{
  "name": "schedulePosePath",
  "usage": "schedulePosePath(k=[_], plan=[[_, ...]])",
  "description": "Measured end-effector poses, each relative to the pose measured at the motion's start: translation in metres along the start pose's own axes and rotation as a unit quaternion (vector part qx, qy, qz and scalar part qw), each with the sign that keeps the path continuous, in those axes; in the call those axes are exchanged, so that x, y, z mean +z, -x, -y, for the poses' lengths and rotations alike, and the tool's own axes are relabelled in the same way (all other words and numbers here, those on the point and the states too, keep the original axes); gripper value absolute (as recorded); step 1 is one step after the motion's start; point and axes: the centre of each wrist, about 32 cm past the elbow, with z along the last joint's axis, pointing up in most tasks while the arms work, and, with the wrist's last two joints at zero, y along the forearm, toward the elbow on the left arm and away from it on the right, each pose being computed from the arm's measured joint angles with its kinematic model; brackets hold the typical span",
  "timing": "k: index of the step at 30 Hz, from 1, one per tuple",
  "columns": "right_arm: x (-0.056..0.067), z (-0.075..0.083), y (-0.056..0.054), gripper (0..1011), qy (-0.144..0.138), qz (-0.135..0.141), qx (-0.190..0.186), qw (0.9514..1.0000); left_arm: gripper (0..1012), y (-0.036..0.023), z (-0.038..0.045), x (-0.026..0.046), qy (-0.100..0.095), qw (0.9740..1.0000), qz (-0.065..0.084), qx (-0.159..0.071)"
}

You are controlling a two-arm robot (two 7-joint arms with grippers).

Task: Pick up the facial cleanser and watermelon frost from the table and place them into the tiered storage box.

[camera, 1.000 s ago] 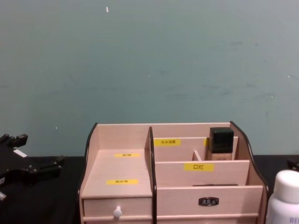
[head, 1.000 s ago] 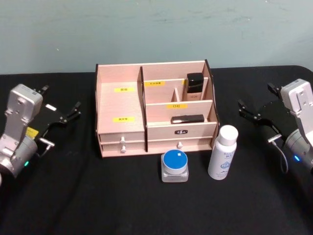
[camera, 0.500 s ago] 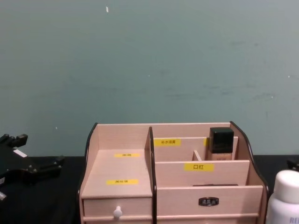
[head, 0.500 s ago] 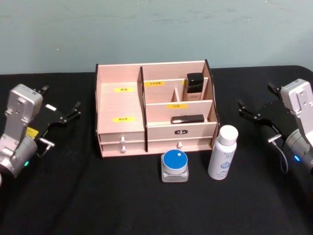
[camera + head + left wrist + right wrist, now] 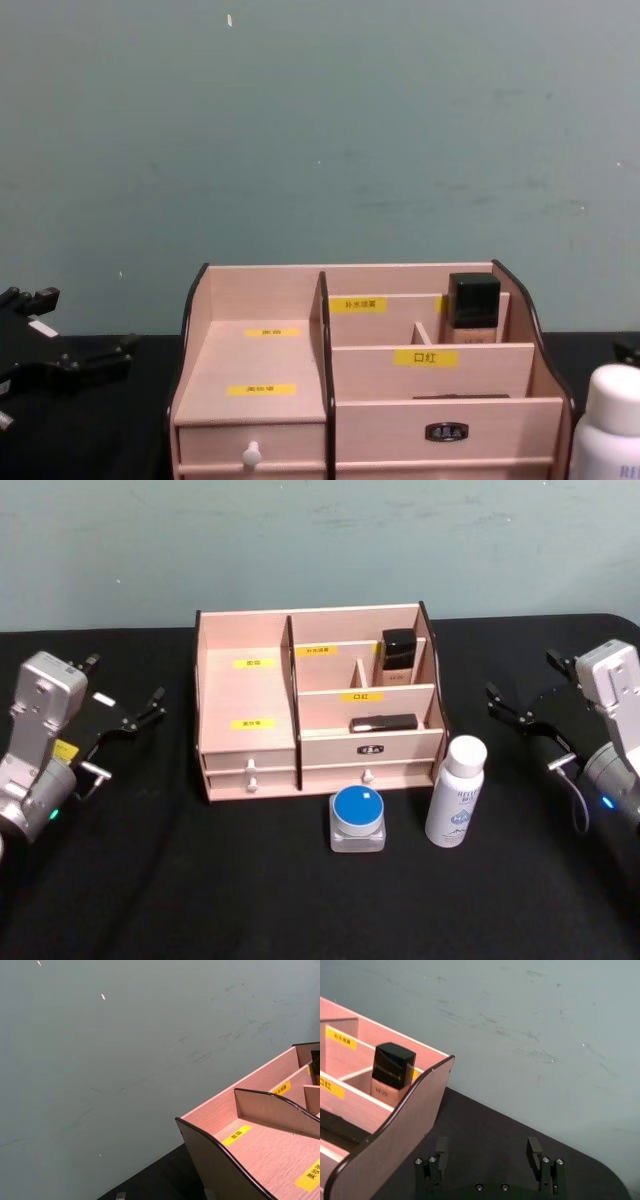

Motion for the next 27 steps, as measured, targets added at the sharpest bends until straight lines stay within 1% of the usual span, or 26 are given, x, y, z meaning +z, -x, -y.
schedulePosePath(k=[1, 4, 5, 7, 8, 10, 11, 13, 14, 16, 17, 20, 21, 25, 27], plan=[[0.000, 0.000, -0.002, 1003, -0.001, -0.011, 0.004, 0.9999, 1010, 0.0000, 0.0000, 0.0000, 0.000, 1.0000, 0.000, 0.000], [0.001, 0.002, -0.005, 1003, -0.003, -0.029, 0.010, 0.9995, 1010, 0.0000, 0.0000, 0.0000, 0.000, 1.0000, 0.000, 0.000], [0.003, 0.004, -0.007, 1002, -0.009, -0.039, 0.015, 0.9991, 1010, 0.0000, 0.0000, 0.0000, 0.000, 1.0000, 0.000, 0.000], [0.006, 0.007, -0.010, 1003, -0.019, -0.045, 0.021, 0.9986, 1010, 0.0000, 0.0000, 0.0000, 0.000, 1.0000, 0.000, 0.000], [0.010, 0.010, -0.012, 1002, -0.030, -0.048, 0.027, 0.9981, 1010, 0.0000, 0.0000, 0.0000, 0.000, 1.0000, 0.000, 0.000], [0.016, 0.014, -0.014, 1002, -0.042, -0.048, 0.034, 0.9974, 1010, 0.0000, 0.0000, 0.0000, 0.000, 1.0000, 0.000, 0.000], [0.022, 0.019, -0.015, 1002, -0.055, -0.048, 0.041, 0.9965, 1010, 0.0000, 0.0000, 0.0000, 0.000, 1.0000, 0.000, 0.000], [0.029, 0.023, -0.016, 1003, -0.067, -0.048, 0.049, 0.9954, 1010, -0.0001, 0.0000, 0.0000, 0.000, 1.0000, 0.000, 0.000], [0.036, 0.029, -0.016, 1003, -0.078, -0.049, 0.058, 0.9940, 1010, 0.0000, 0.0000, 0.0000, 0.000, 1.0000, 0.000, 0.000], [0.042, 0.034, -0.016, 1002, -0.088, -0.051, 0.068, 0.9925, 1010, 0.0000, 0.0000, 0.0000, 0.000, 1.0000, 0.000, 0.000], [0.048, 0.039, -0.015, 1003, -0.095, -0.052, 0.077, 0.9911, 1010, 0.0000, 0.0000, 0.0000, 0.000, 1.0000, 0.000, 0.000], [0.056, 0.047, -0.013, 1003, -0.104, -0.057, 0.093, 0.9886, 1009, 0.0000, 0.0000, 0.0000, 0.000, 1.0000, 0.000, 0.000], [0.061, 0.053, -0.011, 1003, -0.108, -0.062, 0.104, 0.9868, 1010, 0.0000, 0.0000, 0.0000, 0.000, 1.0000, 0.000, 0.000], [0.071, 0.066, -0.006, 1002, -0.110, -0.073, 0.128, 0.9829, 1010, 0.0000, 0.0000, 0.0000, 0.000, 1.0000, 0.000, 0.000], [0.076, 0.074, -0.003, 1002, -0.104, -0.081, 0.143, 0.9809, 1010, 0.0000, 0.0000, 0.0000, 0.000, 1.0000, 0.000, 0.000]])
